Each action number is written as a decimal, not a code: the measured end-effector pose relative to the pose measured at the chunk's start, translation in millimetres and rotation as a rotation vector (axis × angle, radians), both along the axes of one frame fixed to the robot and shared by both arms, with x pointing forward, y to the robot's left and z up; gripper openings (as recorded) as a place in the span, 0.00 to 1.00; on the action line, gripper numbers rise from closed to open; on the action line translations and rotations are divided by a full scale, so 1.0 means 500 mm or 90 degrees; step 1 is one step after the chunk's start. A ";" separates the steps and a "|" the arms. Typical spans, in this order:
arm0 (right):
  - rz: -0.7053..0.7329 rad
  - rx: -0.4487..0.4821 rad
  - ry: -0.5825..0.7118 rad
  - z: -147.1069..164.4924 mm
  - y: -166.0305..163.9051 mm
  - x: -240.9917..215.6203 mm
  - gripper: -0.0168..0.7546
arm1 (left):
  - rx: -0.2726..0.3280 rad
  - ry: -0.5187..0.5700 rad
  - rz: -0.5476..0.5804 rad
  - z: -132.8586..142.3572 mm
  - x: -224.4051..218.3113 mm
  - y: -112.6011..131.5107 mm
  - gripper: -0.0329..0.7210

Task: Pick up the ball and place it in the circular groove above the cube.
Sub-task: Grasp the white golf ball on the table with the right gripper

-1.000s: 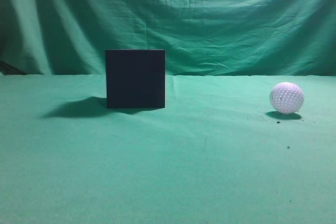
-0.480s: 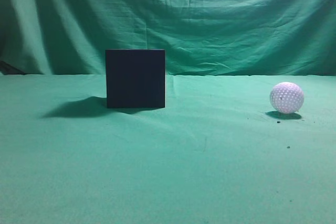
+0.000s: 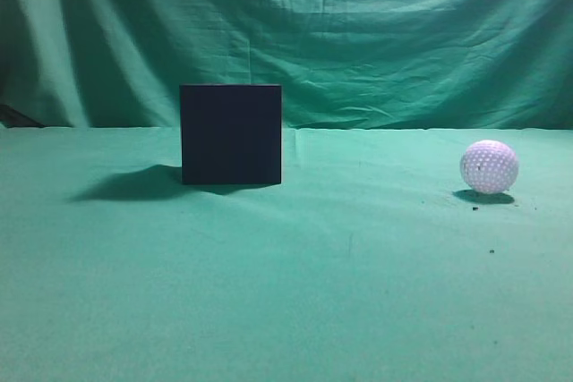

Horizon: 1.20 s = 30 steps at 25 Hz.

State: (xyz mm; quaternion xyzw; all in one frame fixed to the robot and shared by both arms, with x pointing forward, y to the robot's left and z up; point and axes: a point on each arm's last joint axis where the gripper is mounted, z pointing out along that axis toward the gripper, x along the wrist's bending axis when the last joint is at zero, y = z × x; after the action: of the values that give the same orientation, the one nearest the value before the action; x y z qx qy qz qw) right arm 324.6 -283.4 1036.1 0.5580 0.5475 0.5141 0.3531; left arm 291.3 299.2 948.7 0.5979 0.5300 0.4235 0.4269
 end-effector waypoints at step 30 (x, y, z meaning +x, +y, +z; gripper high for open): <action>0.301 -0.268 0.545 -0.099 0.198 0.353 0.75 | 0.000 0.000 0.000 0.000 0.000 0.000 0.04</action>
State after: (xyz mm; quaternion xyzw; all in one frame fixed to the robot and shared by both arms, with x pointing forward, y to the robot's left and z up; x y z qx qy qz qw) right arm 501.2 -184.2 986.5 0.4964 0.8447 0.1849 0.0764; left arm 291.3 299.2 948.7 0.5979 0.5300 0.4235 0.4269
